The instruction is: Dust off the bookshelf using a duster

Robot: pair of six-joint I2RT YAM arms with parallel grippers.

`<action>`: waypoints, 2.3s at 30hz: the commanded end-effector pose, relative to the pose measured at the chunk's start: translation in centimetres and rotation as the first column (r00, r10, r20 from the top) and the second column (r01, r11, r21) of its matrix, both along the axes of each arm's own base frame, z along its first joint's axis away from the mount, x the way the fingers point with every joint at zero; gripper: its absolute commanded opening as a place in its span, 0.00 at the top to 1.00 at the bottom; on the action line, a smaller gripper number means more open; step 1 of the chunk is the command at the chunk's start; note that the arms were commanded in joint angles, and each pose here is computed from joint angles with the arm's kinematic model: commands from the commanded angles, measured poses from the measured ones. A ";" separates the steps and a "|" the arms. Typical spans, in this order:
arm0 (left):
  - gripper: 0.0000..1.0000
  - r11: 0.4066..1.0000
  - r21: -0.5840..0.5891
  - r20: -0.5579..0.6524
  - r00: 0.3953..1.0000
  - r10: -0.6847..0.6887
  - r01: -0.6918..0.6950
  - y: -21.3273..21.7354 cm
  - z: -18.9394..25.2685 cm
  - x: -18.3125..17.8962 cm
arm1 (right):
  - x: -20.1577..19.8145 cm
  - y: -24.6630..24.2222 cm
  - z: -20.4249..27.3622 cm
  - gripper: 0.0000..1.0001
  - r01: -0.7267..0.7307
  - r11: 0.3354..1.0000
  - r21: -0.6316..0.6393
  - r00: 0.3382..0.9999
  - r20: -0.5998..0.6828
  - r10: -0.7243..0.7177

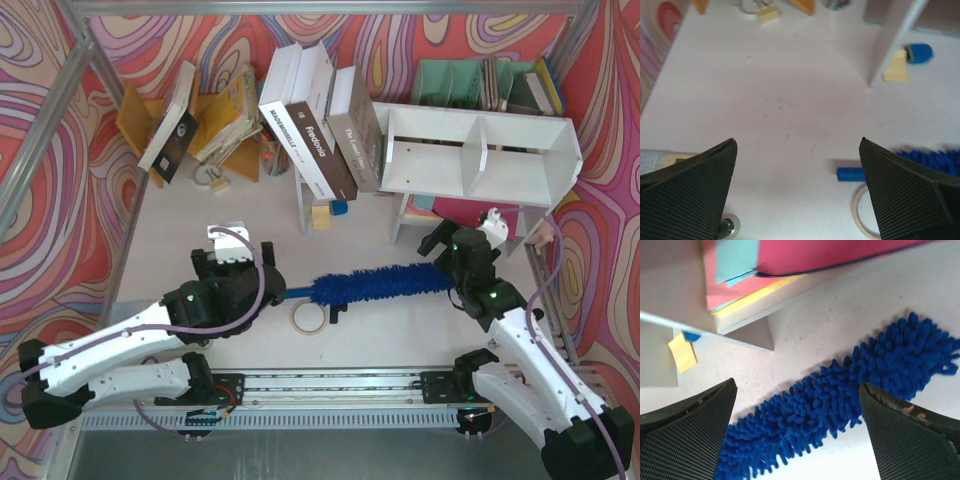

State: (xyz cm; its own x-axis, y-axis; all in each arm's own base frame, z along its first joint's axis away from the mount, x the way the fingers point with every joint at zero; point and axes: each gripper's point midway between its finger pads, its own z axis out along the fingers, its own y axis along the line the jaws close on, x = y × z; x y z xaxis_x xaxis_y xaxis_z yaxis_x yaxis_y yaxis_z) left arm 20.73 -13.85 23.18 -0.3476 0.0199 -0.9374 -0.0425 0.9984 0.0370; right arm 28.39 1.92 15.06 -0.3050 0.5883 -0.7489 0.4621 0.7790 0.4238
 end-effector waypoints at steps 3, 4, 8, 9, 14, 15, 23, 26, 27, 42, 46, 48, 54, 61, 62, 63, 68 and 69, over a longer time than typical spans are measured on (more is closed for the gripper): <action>0.02 0.980 0.074 0.069 0.982 0.178 -0.183 5.3 -0.8 2.0 | -0.3 0.1 0.7 0.01 -0.234 0.936 -0.264 0.967 0.036 0.251; 0.02 0.976 0.075 0.071 0.978 0.198 -0.203 5.8 -1.2 2.4 | -0.4 0.1 0.4 0.01 -0.237 0.934 -0.267 0.966 0.042 0.257; 0.02 0.951 0.118 0.093 0.957 0.275 -0.285 7.8 -2.5 4.0 | -0.4 0.5 0.1 0.01 -0.259 0.922 -0.288 0.950 0.095 0.297; 0.02 0.942 0.156 0.108 0.953 0.283 -0.297 8.2 -2.9 4.3 | -0.4 0.5 0.1 0.01 -0.257 0.920 -0.297 0.949 0.104 0.299; 0.02 0.894 0.221 0.147 0.919 0.365 -0.391 10.7 -4.6 6.5 | -0.3 0.3 -0.5 0.01 -0.260 0.909 -0.327 0.945 0.109 0.309; 0.02 0.888 0.229 0.149 0.916 0.374 -0.399 11.2 -5.1 6.9 | -0.3 0.3 -0.9 0.01 -0.261 0.909 -0.326 0.945 0.106 0.309; 0.02 0.867 0.297 0.133 0.916 0.379 -0.401 15.3 -10.8 8.5 | 0.1 0.0 -1.3 0.01 -0.239 0.910 -0.340 0.948 0.119 0.294; 0.01 0.893 0.244 0.150 0.925 0.350 -0.378 15.7 -12.5 9.2 | 0.1 -0.3 -1.5 0.01 -0.226 0.910 -0.348 0.953 0.115 0.281; 0.02 0.903 0.229 0.164 0.929 0.333 -0.364 15.7 -12.6 9.5 | 0.1 -0.4 -1.5 0.01 -0.224 0.909 -0.352 0.953 0.117 0.280; 0.02 0.953 0.216 0.173 0.969 0.176 -0.211 14.1 -15.0 15.1 | 3.0 -1.9 -2.6 0.01 -0.147 0.865 -0.480 0.961 0.140 0.240; 0.02 0.962 0.112 0.203 0.953 0.224 -0.250 15.6 -15.1 14.8 | 3.8 -2.1 -3.4 0.01 -0.138 0.839 -0.526 0.958 0.143 0.247; 0.02 0.973 0.072 0.183 0.962 0.204 -0.220 15.7 -15.4 15.1 | 4.6 -1.9 -3.1 0.01 -0.145 0.819 -0.555 0.948 0.158 0.275; 0.02 0.966 0.057 0.134 0.961 0.242 -0.252 16.6 -16.6 15.8 | 6.4 -1.8 -3.5 0.01 -0.146 0.758 -0.636 0.936 0.159 0.314; 0.02 0.960 0.056 0.140 0.955 0.263 -0.273 16.9 -16.6 16.1 | 7.7 -1.6 -5.5 0.01 -0.169 0.734 -0.658 0.932 0.136 0.336; 0.02 0.960 0.053 0.127 0.956 0.266 -0.274 16.9 -16.5 16.1 | 7.9 -1.4 -5.6 0.01 -0.185 0.731 -0.657 0.926 0.132 0.354; 0.02 0.960 0.059 0.109 0.958 0.267 -0.274 16.9 -16.8 16.0 | 8.1 -1.3 -5.6 0.01 -0.190 0.727 -0.659 0.924 0.131 0.360; 0.02 0.958 0.061 0.103 0.957 0.272 -0.279 17.0 -16.9 16.2 | 9.0 -1.4 -5.7 0.01 -0.216 0.725 -0.654 0.907 0.140 0.397; 0.02 0.958 0.062 0.107 0.956 0.272 -0.279 17.0 -16.9 16.3 | 9.3 -1.3 -5.8 0.01 -0.229 0.722 -0.653 0.901 0.138 0.411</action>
State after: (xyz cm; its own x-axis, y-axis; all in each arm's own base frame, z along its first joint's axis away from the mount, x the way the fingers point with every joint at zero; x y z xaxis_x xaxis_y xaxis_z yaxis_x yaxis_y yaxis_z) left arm 36.77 2.96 6.26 -0.2572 0.0275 -0.9660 -0.3130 0.9433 0.1102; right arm 35.85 0.22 7.17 -0.2252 -0.1149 -0.9675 0.1242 0.9815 -0.1455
